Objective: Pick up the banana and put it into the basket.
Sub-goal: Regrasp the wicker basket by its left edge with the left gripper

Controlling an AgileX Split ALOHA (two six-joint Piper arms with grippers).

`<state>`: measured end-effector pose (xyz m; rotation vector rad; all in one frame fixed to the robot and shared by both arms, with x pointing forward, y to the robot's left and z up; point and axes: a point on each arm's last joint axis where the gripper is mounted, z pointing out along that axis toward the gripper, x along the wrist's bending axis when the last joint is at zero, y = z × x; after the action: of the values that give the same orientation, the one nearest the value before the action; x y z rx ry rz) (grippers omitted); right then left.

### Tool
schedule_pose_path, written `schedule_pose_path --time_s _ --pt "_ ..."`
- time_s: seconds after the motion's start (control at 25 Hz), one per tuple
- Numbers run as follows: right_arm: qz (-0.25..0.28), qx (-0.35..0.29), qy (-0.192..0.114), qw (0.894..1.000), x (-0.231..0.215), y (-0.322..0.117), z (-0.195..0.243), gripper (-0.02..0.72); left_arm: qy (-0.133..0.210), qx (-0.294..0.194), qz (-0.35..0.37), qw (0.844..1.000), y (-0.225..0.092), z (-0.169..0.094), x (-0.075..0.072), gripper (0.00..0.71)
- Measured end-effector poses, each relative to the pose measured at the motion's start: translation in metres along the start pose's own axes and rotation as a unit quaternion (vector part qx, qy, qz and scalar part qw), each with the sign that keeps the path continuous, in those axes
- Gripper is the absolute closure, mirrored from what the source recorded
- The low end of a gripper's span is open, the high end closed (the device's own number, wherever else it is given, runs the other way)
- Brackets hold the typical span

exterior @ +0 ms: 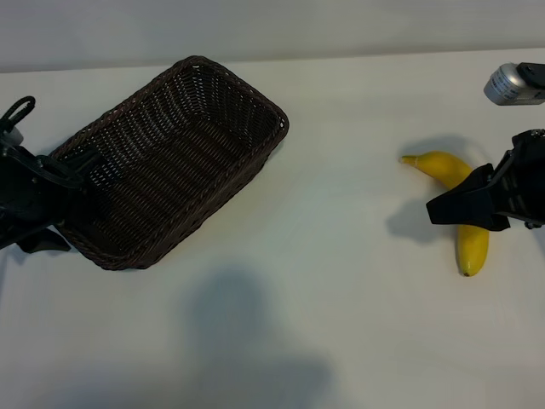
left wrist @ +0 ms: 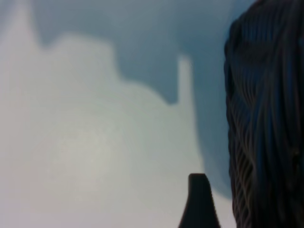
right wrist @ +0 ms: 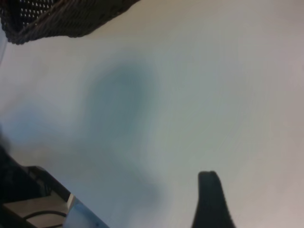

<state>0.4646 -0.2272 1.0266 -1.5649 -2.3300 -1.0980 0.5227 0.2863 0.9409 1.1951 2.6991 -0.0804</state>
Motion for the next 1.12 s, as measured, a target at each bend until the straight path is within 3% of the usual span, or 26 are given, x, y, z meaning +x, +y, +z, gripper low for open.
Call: schedule_pose_path --time_s 0.36,0.56,0.72,1.12 --pt "0.001 0.000 0.000 1.000 0.000 0.000 0.000 0.231 -0.004 0.006 -0.024 1.000 0.003 0.015 -0.002 0.188" --pt "0.001 0.000 0.000 1.000 0.000 0.000 0.000 0.231 -0.006 0.005 -0.027 1.000 0.004 0.016 -0.003 0.342" --pt "0.000 0.000 0.000 1.000 0.000 0.000 0.000 0.231 -0.007 0.005 -0.029 1.000 0.004 0.016 -0.003 0.539" --pt "0.001 0.000 0.000 1.000 0.000 0.000 0.000 0.231 -0.012 0.003 -0.029 1.000 0.004 0.016 -0.004 0.548"
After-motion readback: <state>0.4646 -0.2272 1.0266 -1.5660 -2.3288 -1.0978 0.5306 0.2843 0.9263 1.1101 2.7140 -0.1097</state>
